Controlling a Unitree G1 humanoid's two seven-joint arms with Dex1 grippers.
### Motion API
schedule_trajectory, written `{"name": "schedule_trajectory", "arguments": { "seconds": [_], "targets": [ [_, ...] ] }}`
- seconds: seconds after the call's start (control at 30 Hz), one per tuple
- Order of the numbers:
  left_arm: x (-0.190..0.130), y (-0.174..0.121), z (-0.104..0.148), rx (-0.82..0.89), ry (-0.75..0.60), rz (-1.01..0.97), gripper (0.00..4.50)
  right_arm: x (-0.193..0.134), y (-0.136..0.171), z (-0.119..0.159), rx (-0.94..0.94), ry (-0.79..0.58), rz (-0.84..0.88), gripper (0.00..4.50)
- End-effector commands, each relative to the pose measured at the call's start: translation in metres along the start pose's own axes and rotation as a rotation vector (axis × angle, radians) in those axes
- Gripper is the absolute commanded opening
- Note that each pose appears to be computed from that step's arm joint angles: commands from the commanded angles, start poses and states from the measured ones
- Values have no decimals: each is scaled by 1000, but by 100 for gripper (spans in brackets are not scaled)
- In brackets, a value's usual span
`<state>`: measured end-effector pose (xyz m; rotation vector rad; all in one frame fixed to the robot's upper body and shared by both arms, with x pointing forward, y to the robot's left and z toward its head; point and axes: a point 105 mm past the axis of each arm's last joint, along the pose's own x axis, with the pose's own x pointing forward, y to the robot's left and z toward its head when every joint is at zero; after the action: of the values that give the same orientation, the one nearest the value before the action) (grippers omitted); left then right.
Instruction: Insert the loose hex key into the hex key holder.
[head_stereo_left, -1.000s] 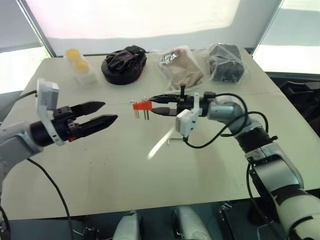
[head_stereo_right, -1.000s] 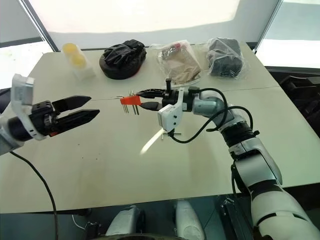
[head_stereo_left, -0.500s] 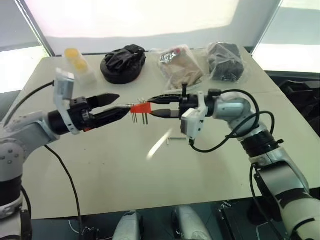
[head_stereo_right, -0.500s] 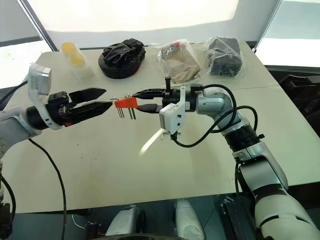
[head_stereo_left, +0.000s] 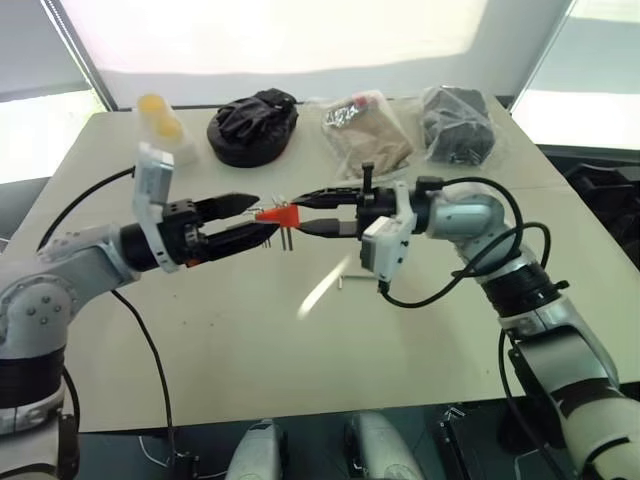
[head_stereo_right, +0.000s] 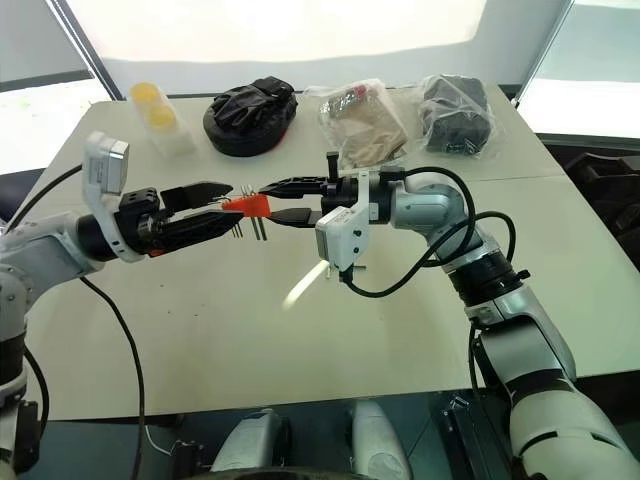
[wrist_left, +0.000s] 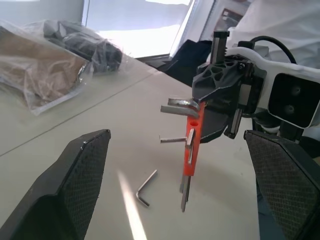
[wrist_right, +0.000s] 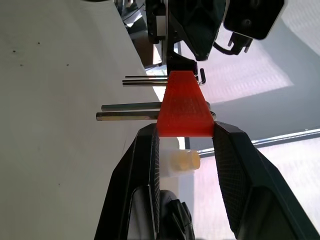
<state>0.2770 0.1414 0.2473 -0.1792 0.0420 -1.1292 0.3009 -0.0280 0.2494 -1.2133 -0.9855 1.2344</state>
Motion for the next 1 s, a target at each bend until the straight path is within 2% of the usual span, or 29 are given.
{"name": "schedule_trajectory", "arguments": {
  "seconds": [0.03,0.2,0.23,0.3,0.37,0.47,0.5,0.57,1.0],
  "targets": [
    [5,-6,5,34,-5,-32,450,-4,-16,9,-35,-21,-47,99],
    [10,-8,1,34,6,-55,450,-5,-16,10,-29,-16,-47,99],
    [10,-8,0,35,7,-60,396,-5,-16,10,-28,-15,-47,99],
    [12,-9,1,36,0,-64,327,-5,-15,10,-26,-13,-45,99],
    [14,-8,2,37,-8,-65,210,-5,-14,11,-22,-11,-44,99],
    [15,-8,4,37,-15,-68,56,-5,-13,11,-18,-9,-42,99],
    [15,-8,4,36,-17,-68,17,-5,-13,11,-16,-8,-41,99],
    [15,-8,3,34,-16,-68,3,-5,-13,12,-14,-8,-41,99],
    [16,-8,0,34,-11,-58,3,-4,-15,14,-10,-17,-48,99]
  ]
}}
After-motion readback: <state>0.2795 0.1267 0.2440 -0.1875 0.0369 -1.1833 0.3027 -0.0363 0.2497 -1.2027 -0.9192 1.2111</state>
